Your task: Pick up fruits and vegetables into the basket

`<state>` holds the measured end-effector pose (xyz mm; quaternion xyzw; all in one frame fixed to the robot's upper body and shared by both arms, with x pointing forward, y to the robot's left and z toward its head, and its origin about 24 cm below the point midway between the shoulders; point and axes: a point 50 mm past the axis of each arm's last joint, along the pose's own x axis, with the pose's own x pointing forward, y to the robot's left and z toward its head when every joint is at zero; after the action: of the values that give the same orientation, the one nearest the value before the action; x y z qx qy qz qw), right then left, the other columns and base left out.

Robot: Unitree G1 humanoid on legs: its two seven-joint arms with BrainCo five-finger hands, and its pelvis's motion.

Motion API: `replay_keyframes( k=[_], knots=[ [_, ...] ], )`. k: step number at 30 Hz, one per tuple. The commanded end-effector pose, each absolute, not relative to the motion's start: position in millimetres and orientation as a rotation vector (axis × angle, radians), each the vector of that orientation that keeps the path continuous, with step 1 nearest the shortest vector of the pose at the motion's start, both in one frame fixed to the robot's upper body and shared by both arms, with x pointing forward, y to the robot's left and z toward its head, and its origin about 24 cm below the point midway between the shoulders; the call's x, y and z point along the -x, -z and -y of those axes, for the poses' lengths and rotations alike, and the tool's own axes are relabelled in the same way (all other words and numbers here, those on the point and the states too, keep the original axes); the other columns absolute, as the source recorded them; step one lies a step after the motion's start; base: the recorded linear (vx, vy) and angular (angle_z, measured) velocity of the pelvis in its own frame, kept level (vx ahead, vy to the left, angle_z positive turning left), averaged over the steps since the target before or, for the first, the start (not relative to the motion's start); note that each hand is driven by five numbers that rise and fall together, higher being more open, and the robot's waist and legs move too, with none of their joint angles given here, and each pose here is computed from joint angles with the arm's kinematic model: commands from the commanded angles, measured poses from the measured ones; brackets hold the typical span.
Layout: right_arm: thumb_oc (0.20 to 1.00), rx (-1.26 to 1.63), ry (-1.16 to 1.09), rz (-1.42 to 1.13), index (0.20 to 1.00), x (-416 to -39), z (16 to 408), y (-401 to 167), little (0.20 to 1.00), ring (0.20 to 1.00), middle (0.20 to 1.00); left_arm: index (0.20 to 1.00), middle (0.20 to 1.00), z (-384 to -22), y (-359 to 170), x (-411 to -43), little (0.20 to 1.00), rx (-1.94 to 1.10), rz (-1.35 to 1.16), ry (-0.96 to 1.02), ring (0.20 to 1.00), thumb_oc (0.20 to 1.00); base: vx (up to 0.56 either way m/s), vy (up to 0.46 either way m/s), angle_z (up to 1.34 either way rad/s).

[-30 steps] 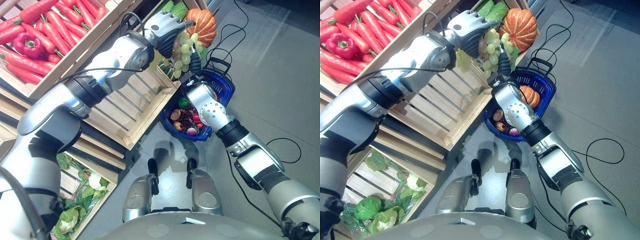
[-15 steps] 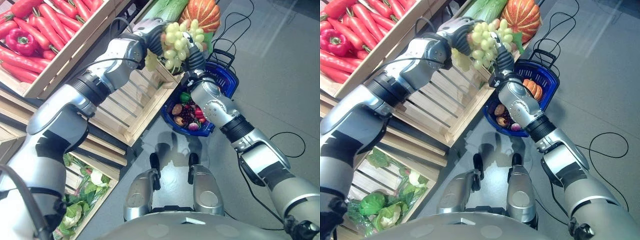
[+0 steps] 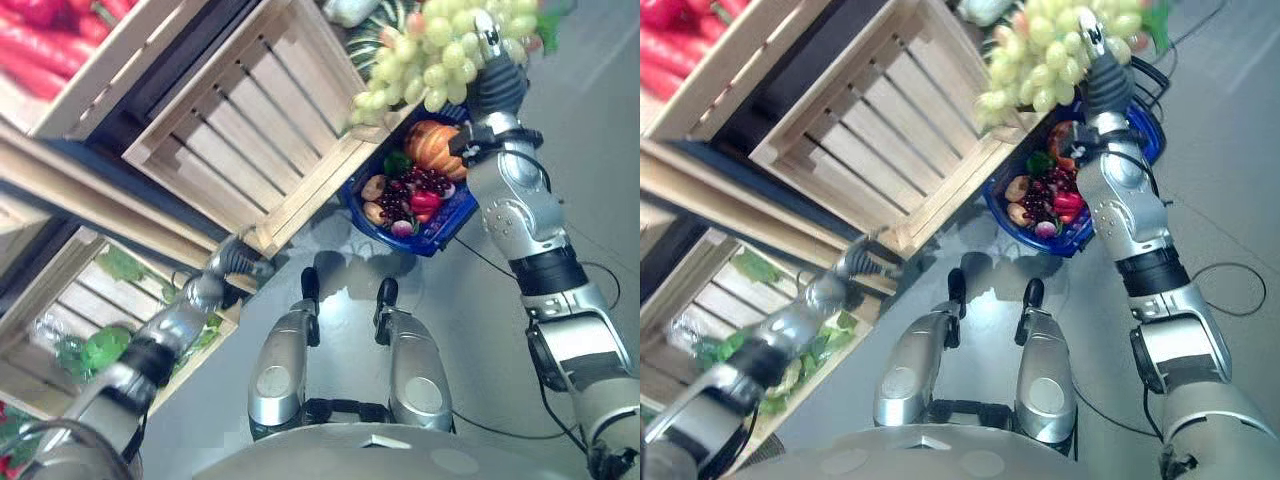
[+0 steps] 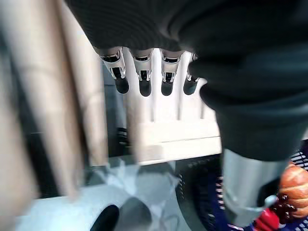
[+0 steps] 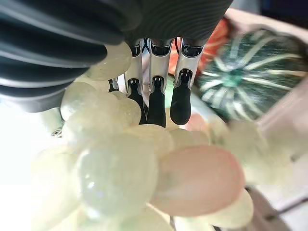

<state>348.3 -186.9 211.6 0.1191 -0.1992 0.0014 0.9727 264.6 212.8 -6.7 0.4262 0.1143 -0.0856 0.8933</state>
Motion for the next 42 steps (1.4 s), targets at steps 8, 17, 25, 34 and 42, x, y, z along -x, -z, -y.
replay_keyframes(
  k=[8,17,25,34,42],
  knots=[
    [0.200,-0.193,0.000,0.724,0.200,-325.8,204.3,-257.7,0.200,0.200,0.200,1.000,1.000,-202.0,-45.6,-267.5,1.000,-0.831,0.128,0.177,1.000,1.000,0.00,-0.009,0.11],
    [0.200,-0.145,0.136,0.678,0.200,-318.9,233.5,-234.9,0.200,0.200,0.200,1.000,1.000,-193.0,-35.4,-255.7,1.000,-0.655,0.044,0.306,1.000,1.000,0.00,0.000,0.00],
    [0.200,-0.166,0.281,0.598,0.200,-318.4,258.9,-209.6,0.200,0.200,0.200,1.000,1.000,-195.6,4.5,-239.3,1.000,-0.484,-0.177,0.279,1.000,1.000,0.00,-0.006,-0.01],
    [0.200,-0.194,0.479,0.480,0.200,-316.4,301.7,-190.6,0.200,0.200,0.200,1.000,1.000,-205.1,37.1,-214.5,1.000,-0.332,-0.325,0.219,1.000,1.000,0.00,-0.044,0.01],
    [0.200,-0.179,0.596,0.395,0.200,-322.9,326.8,-192.9,0.200,0.200,0.200,1.000,1.000,-200.1,42.1,-210.5,1.000,-0.202,-0.340,0.207,1.000,1.000,0.01,-0.039,0.05]
  ],
)
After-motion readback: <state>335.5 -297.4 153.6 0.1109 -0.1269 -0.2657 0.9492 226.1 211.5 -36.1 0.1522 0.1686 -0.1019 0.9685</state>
